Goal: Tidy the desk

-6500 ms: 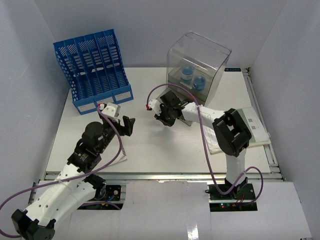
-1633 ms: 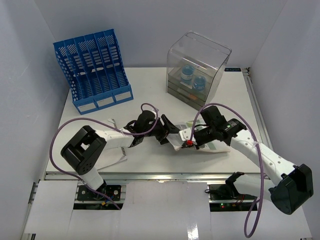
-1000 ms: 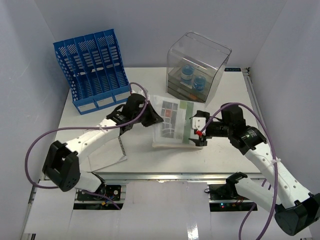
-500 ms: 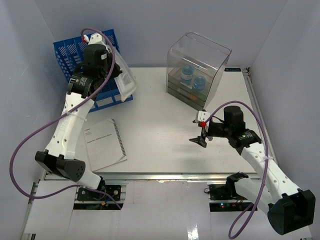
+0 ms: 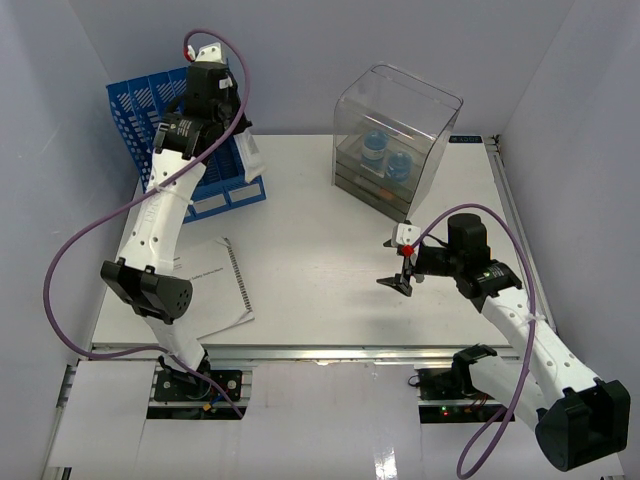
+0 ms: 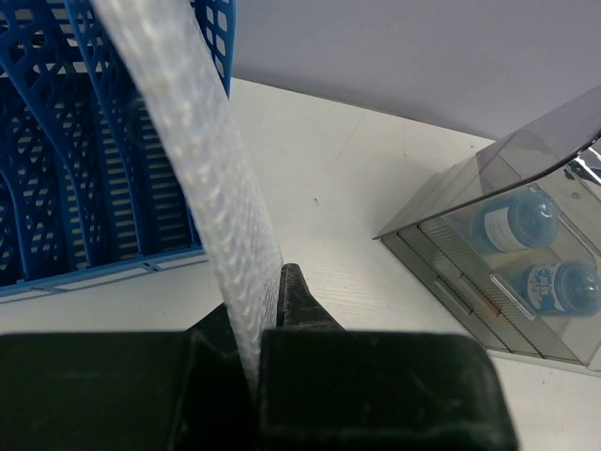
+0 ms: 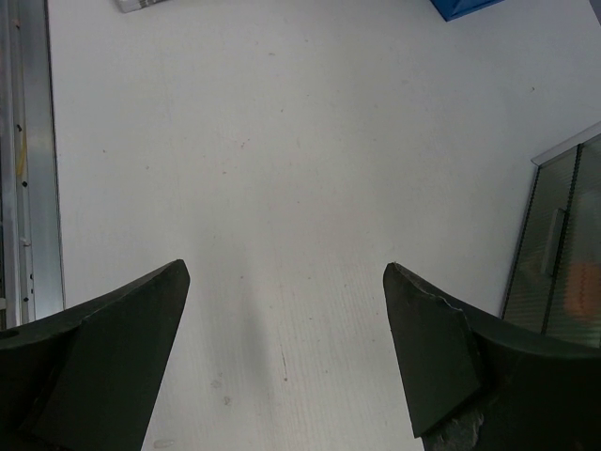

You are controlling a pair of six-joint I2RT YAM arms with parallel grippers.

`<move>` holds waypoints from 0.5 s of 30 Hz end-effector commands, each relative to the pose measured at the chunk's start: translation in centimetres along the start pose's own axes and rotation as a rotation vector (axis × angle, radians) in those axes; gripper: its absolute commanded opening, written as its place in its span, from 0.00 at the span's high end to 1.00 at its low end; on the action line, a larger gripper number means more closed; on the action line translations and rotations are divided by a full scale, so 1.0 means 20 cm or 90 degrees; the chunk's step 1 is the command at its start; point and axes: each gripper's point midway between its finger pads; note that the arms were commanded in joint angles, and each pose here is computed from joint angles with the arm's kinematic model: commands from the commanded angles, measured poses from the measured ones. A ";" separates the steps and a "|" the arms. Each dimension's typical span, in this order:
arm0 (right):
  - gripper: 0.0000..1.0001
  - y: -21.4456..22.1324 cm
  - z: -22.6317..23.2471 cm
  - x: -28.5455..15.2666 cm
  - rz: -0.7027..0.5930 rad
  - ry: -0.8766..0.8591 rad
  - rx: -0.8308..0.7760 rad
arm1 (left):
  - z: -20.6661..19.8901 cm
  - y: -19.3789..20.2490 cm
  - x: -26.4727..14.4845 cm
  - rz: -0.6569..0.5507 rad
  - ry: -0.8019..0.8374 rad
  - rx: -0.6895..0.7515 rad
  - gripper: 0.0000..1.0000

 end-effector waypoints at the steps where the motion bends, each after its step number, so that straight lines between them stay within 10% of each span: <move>1: 0.10 -0.03 -0.03 0.00 -0.015 0.011 -0.015 | -0.02 -0.25 -0.22 -0.098 0.029 0.001 1.00; 15: 0.10 0.02 -0.04 0.01 -0.002 0.014 -0.002 | -0.02 -0.33 -0.21 -0.131 0.019 0.036 1.00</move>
Point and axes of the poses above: each gripper's point midway between its finger pads, its own x axis out along the fingers, its own z axis along the line the jaws close on, y = z × x, and after that the axes turned 7 degrees about -x, right-handed
